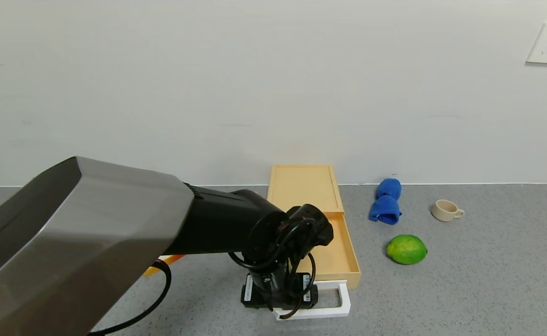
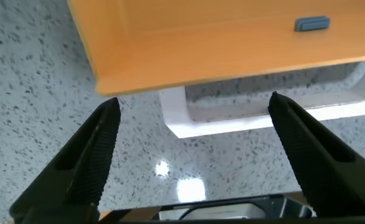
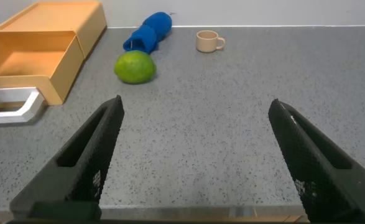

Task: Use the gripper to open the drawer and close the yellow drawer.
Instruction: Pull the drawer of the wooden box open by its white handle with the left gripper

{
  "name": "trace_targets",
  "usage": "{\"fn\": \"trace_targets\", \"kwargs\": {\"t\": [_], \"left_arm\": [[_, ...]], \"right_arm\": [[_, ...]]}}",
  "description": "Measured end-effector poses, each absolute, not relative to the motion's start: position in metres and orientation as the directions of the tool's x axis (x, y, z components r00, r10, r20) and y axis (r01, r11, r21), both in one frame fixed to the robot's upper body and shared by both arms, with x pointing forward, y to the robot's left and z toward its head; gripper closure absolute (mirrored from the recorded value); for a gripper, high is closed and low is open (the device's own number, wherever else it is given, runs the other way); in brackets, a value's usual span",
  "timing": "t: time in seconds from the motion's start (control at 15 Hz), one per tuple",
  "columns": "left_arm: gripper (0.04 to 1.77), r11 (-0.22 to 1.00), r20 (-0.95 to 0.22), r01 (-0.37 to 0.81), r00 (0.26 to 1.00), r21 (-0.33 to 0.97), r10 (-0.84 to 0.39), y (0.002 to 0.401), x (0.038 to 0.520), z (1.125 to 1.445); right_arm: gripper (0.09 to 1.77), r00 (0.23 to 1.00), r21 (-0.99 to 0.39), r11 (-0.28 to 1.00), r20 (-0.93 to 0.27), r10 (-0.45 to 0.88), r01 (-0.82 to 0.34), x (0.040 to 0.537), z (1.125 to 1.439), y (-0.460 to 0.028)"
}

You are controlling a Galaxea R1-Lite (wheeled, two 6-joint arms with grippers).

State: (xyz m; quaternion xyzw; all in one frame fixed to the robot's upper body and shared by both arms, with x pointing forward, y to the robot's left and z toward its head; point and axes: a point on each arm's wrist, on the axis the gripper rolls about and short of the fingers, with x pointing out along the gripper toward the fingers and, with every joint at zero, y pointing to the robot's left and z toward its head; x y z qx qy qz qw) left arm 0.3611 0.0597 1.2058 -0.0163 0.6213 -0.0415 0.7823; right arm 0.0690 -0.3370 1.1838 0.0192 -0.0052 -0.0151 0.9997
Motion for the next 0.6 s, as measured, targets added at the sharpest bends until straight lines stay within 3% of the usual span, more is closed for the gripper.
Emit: {"fn": "trace_targets", "kwargs": {"t": [0.33,0.6], "left_arm": [[0.09,0.996,-0.969,0.045,0.229,-0.081,-0.089,0.062,0.358,1.21],[0.09,0.991,-0.956,0.062,0.264,-0.116,-0.128,0.064,0.352,1.232]], "right_arm": [[0.15,0.999,0.039,0.999,0.01,-0.031,0.03,0.069,1.184,-0.337],[0.15,0.999,0.039,0.999,0.01,-0.03,0.03,0.069,1.184,-0.337]]}}
